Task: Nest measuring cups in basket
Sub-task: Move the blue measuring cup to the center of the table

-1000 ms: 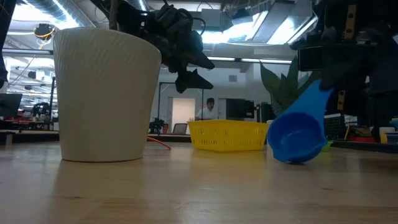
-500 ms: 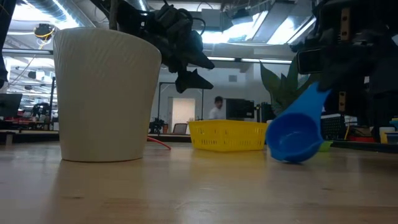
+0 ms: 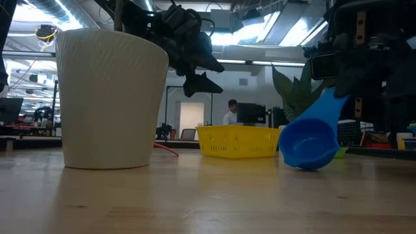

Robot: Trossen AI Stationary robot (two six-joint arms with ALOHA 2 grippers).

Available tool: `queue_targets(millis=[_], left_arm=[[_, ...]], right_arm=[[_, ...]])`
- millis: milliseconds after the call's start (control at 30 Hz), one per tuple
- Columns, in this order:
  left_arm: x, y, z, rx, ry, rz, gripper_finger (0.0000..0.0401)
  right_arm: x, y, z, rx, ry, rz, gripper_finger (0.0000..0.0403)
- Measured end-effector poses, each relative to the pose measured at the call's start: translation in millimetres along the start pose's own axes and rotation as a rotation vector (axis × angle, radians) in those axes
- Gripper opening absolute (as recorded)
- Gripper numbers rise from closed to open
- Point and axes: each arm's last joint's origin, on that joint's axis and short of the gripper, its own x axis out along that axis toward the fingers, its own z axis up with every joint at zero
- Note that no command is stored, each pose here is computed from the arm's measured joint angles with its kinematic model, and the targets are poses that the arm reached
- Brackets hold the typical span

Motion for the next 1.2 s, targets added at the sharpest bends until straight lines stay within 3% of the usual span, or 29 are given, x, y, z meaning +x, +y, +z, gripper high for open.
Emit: queue_targets(millis=[733, 1200], left_arm=[[0.0, 0.3, 0.1, 0.000, -0.003, 0.012, 0.0290], [-1.7, 9.4, 2.0, -0.001, -0.067, 0.329, 0.0290]], right_arm=[[0.0, -0.2, -0.1, -0.027, 0.000, -0.001, 0.0023], [0.0, -0.6, -0.3, -0.026, -0.003, -0.007, 0.0029]])
